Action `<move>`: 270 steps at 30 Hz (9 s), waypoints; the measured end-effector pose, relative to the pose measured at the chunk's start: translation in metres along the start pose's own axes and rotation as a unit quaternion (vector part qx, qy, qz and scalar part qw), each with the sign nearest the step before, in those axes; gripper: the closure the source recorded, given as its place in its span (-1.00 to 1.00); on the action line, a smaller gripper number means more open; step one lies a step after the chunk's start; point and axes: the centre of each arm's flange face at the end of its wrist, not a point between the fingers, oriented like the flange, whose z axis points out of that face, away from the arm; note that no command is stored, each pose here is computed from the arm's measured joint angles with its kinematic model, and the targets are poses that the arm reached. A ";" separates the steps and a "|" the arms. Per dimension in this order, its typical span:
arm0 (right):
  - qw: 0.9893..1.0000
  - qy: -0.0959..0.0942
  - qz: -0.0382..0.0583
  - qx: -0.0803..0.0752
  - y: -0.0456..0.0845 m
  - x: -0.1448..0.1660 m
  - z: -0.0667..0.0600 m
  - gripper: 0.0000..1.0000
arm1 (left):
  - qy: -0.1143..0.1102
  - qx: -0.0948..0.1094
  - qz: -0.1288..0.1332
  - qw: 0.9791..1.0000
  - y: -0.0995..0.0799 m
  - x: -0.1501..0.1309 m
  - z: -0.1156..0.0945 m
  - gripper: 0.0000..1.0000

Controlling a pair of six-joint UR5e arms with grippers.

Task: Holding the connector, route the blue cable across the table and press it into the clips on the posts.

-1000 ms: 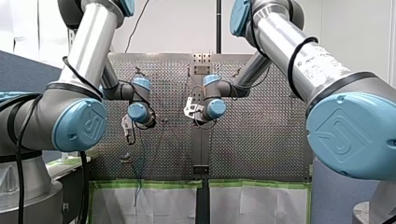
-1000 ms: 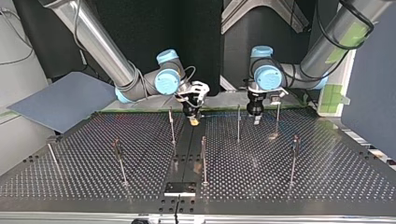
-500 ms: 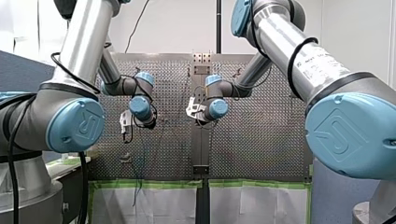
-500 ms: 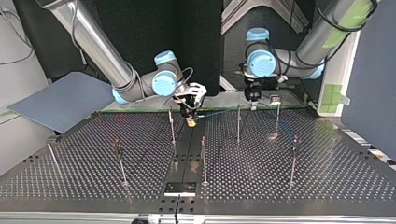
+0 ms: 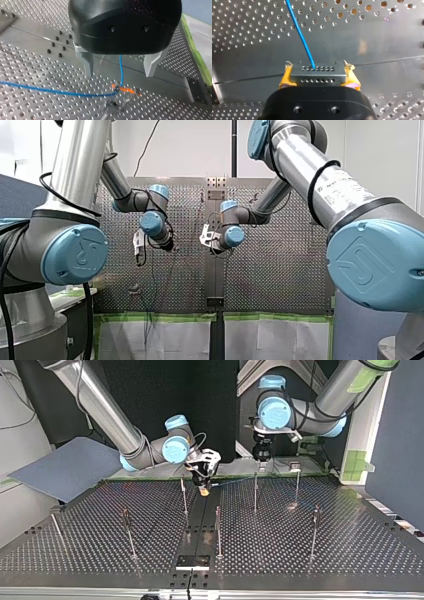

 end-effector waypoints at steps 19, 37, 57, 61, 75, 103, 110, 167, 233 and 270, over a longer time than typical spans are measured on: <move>1.000 0.000 0.002 0.000 0.004 0.002 0.001 1.00 | -0.030 0.048 -0.028 0.998 -0.038 0.012 0.023 -1.00; 1.000 0.001 0.002 0.001 0.005 0.003 0.001 1.00 | -0.021 0.019 -0.042 0.999 -0.057 0.026 0.074 -1.00; 1.000 0.000 0.002 0.010 0.006 0.004 0.002 1.00 | -0.011 0.011 -0.042 0.999 -0.078 0.052 0.135 -1.00; 1.000 0.001 0.002 0.010 0.007 0.004 0.003 1.00 | -0.017 0.005 -0.043 0.999 -0.081 0.048 0.144 -0.47; 1.000 -0.003 0.002 0.011 0.007 0.004 0.002 1.00 | -0.030 -0.031 -0.046 0.998 -0.080 0.044 0.143 1.00; 1.000 -0.006 -0.004 0.007 -0.016 0.097 -0.056 1.00 | -0.045 -0.027 -0.059 0.997 -0.089 -0.030 0.076 1.00; 1.000 0.000 -0.011 0.004 -0.016 0.113 -0.079 1.00 | -0.053 -0.023 -0.059 0.997 -0.092 -0.059 0.057 1.00; 0.996 0.083 -0.016 0.030 -0.027 0.237 -0.156 1.00 | -0.157 0.069 -0.084 0.982 -0.107 -0.181 0.004 1.00; 0.995 0.095 -0.006 0.010 0.042 0.252 -0.095 1.00 | -0.109 0.030 -0.062 0.992 -0.086 -0.193 0.059 -1.00; 0.995 0.096 -0.010 0.002 0.045 0.255 -0.097 1.00 | -0.099 0.129 -0.032 0.986 -0.155 -0.185 -0.088 -1.00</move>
